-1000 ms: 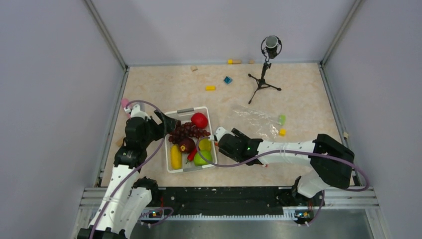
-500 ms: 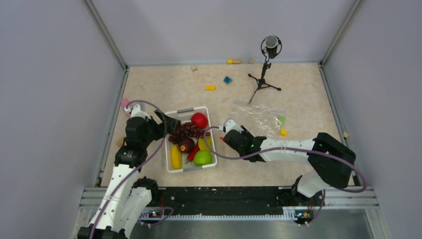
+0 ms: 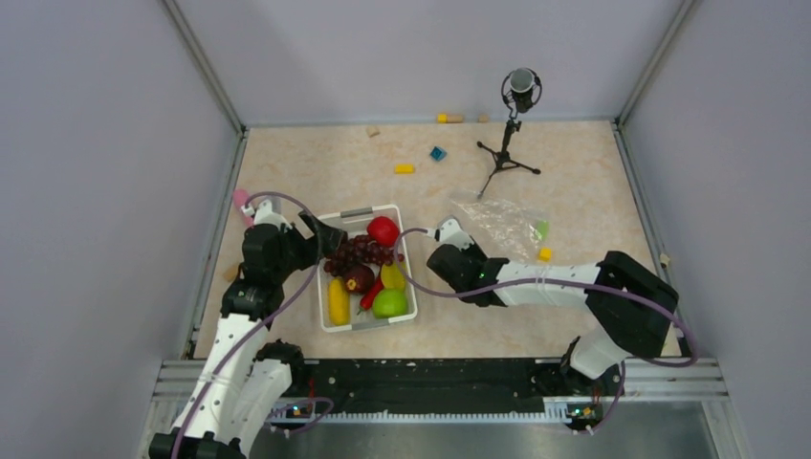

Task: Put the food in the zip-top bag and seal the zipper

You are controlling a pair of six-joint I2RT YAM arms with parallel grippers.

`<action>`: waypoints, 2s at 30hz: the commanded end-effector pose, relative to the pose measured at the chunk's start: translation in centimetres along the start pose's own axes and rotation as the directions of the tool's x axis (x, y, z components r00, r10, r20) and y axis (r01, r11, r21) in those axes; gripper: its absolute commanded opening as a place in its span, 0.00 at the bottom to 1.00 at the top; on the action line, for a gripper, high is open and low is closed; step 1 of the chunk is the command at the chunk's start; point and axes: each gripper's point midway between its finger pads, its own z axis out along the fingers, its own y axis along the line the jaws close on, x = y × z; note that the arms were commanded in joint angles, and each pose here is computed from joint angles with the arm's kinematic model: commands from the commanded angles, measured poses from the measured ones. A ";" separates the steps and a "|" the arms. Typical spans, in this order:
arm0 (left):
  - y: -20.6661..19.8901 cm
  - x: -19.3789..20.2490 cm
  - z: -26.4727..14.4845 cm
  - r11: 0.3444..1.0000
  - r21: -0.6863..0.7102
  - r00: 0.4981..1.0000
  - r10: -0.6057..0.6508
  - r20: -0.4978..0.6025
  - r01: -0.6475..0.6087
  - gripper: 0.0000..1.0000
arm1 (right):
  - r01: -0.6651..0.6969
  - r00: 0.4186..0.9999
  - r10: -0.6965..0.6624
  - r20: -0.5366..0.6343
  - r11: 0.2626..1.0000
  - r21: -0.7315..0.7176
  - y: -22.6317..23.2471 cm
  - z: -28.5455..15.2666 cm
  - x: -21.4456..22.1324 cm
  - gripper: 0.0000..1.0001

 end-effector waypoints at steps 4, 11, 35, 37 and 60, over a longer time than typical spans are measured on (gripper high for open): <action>-2.5 -0.1 0.1 0.992 0.127 1.000 0.013 -0.011 -0.011 0.98 | -0.287 0.956 0.288 -0.059 0.958 0.014 -3.4 -4.1 -3.0 0.00; -2.4 2.2 0.3 0.999 0.049 0.993 0.005 -0.120 0.001 0.98 | -0.393 0.914 0.383 -0.135 0.917 -0.063 -4.6 -7.6 -4.3 0.00; 1.0 11.8 0.6 0.960 -0.125 0.897 0.182 -0.403 -0.251 0.95 | -0.592 0.806 0.531 -0.262 0.719 -0.364 -0.1 -4.7 -5.3 0.00; 1.4 11.8 0.9 0.953 -0.151 0.896 0.181 -0.406 -0.262 0.95 | -0.592 0.806 0.531 -0.263 0.718 -0.366 0.0 -4.7 -5.3 0.00; -2.9 8.5 0.6 0.979 -0.055 0.938 0.174 -0.299 -0.198 0.30 | -0.598 0.800 0.546 -0.250 0.689 -0.409 0.0 -5.4 -5.8 0.00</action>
